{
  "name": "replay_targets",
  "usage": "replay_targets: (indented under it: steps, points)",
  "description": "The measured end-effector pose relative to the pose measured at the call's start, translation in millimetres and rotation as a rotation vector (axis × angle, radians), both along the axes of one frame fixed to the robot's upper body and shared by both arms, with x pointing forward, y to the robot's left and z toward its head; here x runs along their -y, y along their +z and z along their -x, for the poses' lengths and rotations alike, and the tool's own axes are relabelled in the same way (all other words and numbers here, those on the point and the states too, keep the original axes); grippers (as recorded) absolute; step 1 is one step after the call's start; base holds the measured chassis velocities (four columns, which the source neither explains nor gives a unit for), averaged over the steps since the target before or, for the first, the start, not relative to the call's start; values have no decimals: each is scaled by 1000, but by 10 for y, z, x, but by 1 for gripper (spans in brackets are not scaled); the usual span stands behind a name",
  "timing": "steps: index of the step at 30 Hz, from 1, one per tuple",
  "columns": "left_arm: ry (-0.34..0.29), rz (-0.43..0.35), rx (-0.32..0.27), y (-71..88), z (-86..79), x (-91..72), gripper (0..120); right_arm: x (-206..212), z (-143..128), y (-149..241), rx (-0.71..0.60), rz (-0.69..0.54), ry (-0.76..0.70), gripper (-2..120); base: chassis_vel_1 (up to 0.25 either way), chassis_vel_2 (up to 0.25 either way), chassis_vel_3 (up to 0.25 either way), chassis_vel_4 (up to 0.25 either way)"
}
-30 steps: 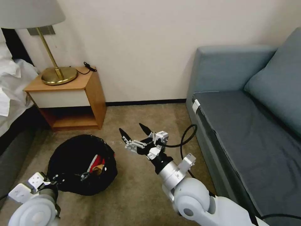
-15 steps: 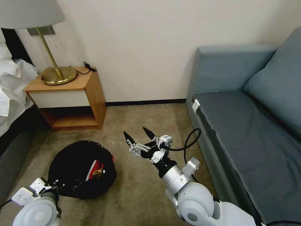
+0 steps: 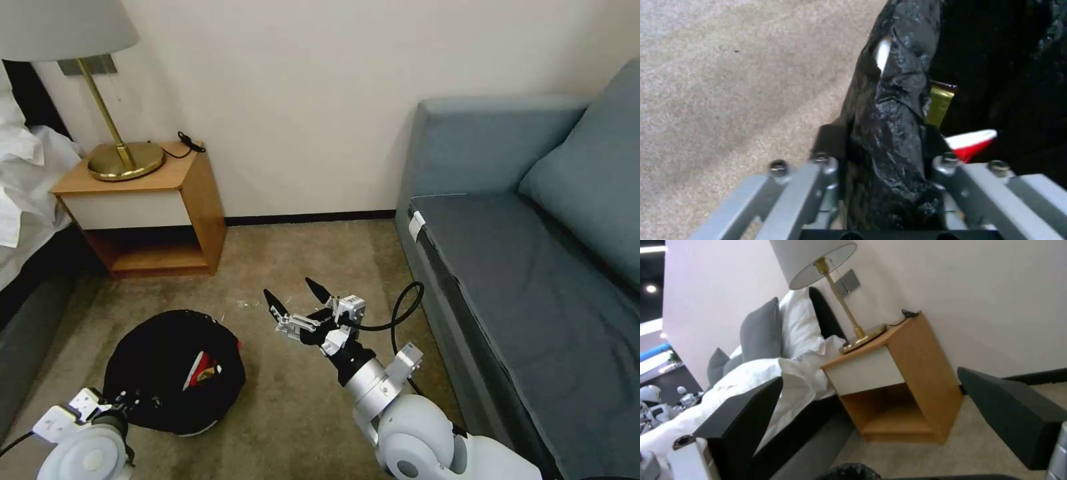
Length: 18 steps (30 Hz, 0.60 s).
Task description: Pick up the trash bin, then pick up the garbage on the floor and place it into the trash bin.
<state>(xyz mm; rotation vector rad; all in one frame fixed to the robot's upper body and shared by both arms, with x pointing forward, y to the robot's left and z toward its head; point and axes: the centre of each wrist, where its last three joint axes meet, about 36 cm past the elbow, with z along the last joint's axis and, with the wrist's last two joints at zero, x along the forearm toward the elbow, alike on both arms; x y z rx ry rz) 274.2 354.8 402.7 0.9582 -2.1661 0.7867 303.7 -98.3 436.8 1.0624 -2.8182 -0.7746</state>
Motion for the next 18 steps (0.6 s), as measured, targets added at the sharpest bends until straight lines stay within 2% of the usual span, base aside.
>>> replay_targets:
  steps: [2, 4, 5, 8, 9, 12, 13, 16, 17, 18]
  points:
    - [0, 0, 0, -2, 0, -1, 34, 2, 1, -4, 2, 1, 0, 100, 0, 0, 0, 0]
    - [-1, -6, 0, -1, -2, -2, 44, 11, -5, -15, 6, 6, -4, 100, 0, 0, 0, 0]
    - [-1, -6, 0, -1, -2, -2, 44, 11, -5, -15, 6, 6, -4, 100, 0, 0, 0, 0]
    - [-10, -103, 8, -18, 9, 10, 61, 19, -10, -26, 10, 11, -7, 100, 0, 0, 0, 0]
    - [-10, -103, 8, -18, 9, 10, 61, 19, -10, -26, 10, 11, -7, 100, 0, 0, 0, 0]
    - [-26, -191, 17, 22, 66, 55, 74, 30, -15, -46, 20, 29, -14, 100, 0, 0, 0, 0]
    - [-26, -191, 17, 22, 66, 55, 74, 30, -15, -46, 20, 29, -14, 100, 0, 0, 0, 0]
    - [-64, -323, 73, 83, 202, 142, 88, 49, -39, -34, 28, 41, -14, 100, 0, 0, 0, 0]
    - [-75, -355, 88, 90, 229, 162, 90, 48, -43, -31, 31, 42, -16, 100, 0, 0, 0, 0]
    - [-75, -355, 88, 90, 229, 162, 90, 48, -43, -31, 31, 42, -16, 100, 0, 0, 0, 0]
